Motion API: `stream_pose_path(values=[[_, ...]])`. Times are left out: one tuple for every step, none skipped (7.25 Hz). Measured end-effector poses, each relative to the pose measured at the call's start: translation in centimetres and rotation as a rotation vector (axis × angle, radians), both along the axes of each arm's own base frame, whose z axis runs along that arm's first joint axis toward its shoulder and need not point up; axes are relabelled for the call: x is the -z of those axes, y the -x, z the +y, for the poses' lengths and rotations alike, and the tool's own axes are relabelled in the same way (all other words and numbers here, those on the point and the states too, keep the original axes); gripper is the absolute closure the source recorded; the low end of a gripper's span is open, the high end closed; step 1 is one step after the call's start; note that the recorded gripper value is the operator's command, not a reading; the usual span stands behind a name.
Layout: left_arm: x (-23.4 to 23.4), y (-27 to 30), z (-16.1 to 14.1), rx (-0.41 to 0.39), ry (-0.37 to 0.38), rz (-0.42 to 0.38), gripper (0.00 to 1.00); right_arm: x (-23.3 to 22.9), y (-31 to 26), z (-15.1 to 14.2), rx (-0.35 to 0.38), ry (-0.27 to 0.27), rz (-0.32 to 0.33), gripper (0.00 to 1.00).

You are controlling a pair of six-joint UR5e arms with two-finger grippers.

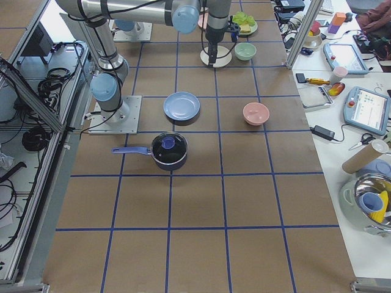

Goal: Stack three plates with pink and blue
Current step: 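Lower the left gripper to the pink plate while the right lowers to the blue plate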

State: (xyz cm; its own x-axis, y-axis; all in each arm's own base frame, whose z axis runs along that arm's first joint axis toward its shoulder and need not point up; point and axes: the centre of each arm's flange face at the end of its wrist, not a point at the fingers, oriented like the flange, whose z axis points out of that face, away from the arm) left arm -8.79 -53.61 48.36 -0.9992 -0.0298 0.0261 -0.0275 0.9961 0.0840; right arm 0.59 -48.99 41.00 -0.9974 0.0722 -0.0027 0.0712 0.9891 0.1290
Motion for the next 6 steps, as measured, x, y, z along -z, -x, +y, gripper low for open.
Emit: stream_pose_path(values=[[4.0, -1.3, -1.5, -0.005, -0.035, 0.005, 0.00, 3.0, 3.2, 1.2, 0.030, -0.016, -0.004, 0.00], [8.8, -2.1, -2.8, 0.010, -0.055, 0.000, 0.00, 6.2, 5.3, 2.6, 0.054, -0.030, -0.015, 0.00], [14.3, -2.7, -3.2, 0.032, -0.076, -0.025, 0.00, 9.7, 5.9, 4.2, 0.071, -0.047, -0.026, 0.00], [19.0, -3.2, -3.1, 0.050, -0.089, -0.054, 0.00, 12.9, 5.9, 5.7, 0.080, -0.055, -0.032, 0.02], [22.7, -3.5, -3.0, 0.059, -0.087, -0.070, 0.08, 15.4, 5.8, 7.1, 0.091, -0.060, -0.037, 0.04], [25.7, -3.7, -3.1, 0.067, -0.091, -0.083, 0.29, 17.3, 6.0, 8.4, 0.111, -0.065, -0.052, 0.04]])
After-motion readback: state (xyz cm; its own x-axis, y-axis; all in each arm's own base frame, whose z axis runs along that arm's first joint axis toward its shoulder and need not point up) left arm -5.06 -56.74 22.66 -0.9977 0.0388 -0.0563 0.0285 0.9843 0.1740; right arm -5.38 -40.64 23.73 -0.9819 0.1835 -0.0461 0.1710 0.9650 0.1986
